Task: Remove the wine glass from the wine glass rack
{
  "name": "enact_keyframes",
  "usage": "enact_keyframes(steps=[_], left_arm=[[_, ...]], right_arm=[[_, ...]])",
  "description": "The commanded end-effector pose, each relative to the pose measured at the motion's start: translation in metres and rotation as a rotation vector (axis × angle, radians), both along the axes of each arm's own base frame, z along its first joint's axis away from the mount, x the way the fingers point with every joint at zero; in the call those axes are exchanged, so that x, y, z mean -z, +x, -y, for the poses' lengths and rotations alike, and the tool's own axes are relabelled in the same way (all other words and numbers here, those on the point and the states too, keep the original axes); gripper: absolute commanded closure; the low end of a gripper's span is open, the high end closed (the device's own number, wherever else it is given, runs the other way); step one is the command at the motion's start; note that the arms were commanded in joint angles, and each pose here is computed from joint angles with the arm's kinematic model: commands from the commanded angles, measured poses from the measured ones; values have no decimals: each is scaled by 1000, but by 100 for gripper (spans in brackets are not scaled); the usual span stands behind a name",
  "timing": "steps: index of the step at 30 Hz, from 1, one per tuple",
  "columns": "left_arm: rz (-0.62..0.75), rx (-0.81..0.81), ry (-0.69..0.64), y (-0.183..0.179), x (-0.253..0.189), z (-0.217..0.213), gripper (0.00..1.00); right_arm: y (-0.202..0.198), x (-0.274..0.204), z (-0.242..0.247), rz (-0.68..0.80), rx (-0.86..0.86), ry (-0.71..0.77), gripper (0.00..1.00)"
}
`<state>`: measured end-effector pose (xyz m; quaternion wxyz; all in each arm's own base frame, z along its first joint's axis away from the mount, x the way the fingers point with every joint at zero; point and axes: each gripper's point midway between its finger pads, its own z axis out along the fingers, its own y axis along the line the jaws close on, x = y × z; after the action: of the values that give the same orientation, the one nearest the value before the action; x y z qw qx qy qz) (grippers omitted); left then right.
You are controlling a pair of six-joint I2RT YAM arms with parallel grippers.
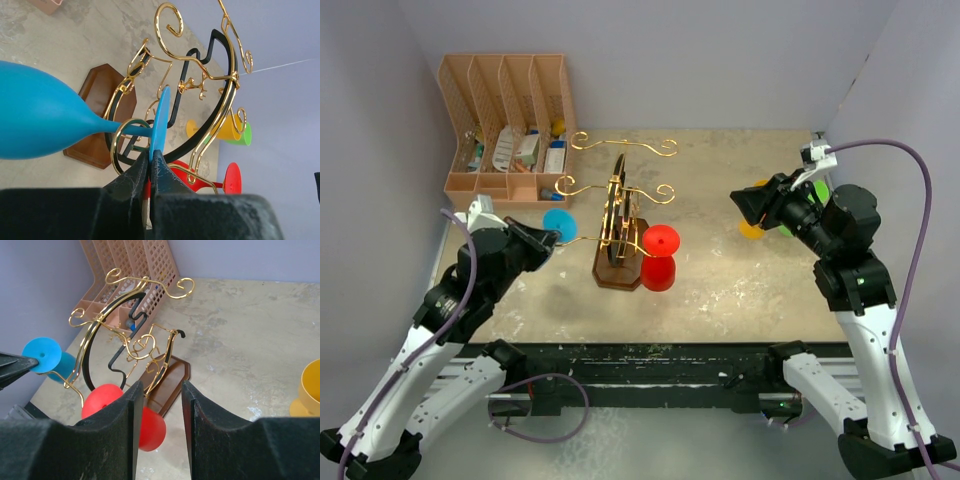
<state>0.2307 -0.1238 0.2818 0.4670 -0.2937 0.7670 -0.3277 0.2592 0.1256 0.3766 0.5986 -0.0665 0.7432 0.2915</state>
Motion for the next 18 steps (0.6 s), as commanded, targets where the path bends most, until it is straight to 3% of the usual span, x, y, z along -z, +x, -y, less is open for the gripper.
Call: enact_keyframes(steps=[1, 9, 18], left_arm=[[40, -9, -60, -6, -14, -2, 99], [43, -61, -147, -21, -14, -15, 100], [57, 0, -262, -25, -15, 1, 100]], right_arm=[[-3, -18, -4, 73, -23, 18, 61], [-5, -22, -3, 87, -18, 23, 61], [-8, -23, -1, 88, -13, 18, 62]])
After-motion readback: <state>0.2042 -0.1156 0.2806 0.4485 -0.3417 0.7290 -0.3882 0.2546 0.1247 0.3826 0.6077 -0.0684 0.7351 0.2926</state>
